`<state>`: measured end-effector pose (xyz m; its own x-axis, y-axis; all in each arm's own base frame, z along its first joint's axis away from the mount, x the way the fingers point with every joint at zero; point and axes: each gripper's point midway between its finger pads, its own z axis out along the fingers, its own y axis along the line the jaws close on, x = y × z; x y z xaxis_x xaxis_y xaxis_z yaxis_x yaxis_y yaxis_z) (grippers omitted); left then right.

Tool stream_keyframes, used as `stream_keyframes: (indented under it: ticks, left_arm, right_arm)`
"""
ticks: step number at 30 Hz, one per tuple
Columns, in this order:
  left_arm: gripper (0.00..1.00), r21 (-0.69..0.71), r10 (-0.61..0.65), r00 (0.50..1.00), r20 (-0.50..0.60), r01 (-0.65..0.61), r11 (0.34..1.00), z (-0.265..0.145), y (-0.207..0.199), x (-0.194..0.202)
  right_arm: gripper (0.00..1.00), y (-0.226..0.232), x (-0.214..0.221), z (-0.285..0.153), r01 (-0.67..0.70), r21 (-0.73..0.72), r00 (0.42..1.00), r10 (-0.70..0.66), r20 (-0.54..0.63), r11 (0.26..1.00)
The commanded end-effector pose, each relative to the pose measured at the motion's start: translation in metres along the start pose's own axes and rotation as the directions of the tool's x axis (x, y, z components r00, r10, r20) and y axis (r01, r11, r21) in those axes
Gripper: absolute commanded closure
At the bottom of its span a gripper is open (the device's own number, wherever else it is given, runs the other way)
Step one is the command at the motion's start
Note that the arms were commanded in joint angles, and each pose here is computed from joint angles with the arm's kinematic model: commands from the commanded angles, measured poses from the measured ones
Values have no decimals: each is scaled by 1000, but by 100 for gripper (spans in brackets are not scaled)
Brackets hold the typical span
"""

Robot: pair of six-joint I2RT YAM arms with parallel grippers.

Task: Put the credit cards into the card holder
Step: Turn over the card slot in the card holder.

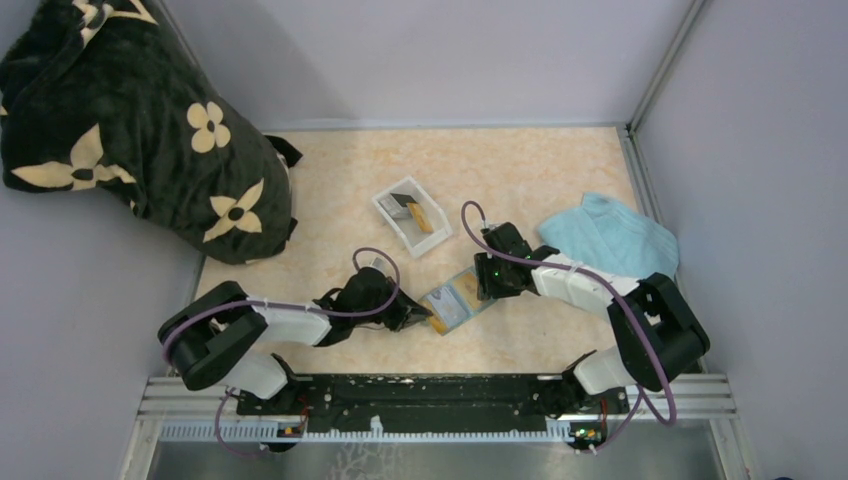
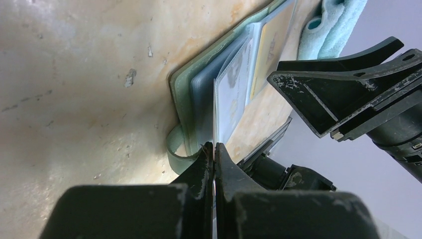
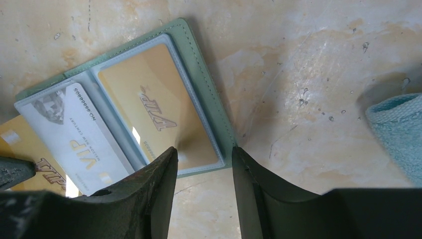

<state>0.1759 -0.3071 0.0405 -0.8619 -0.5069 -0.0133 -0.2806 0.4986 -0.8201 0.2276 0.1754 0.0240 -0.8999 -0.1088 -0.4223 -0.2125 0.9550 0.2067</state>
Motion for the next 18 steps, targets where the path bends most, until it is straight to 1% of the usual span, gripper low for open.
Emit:
stream_keyframes:
  ticks: [1, 7, 18]
  left_arm:
    - [100, 54, 46, 998, 35, -48, 997, 5, -14, -6]
    - [100, 83, 56, 998, 38, -59, 995, 8, -24, -7]
    - [100, 126, 115, 992, 44, -120, 985, 19, -55, -11]
  right_arm:
    - [56, 8, -6, 3, 4, -42, 1000, -4, 6, 999]
    - [56, 10, -7, 1, 6, -54, 1000, -5, 12, 999]
    - [57, 13, -12, -3, 0, -60, 1000, 2, 26, 998]
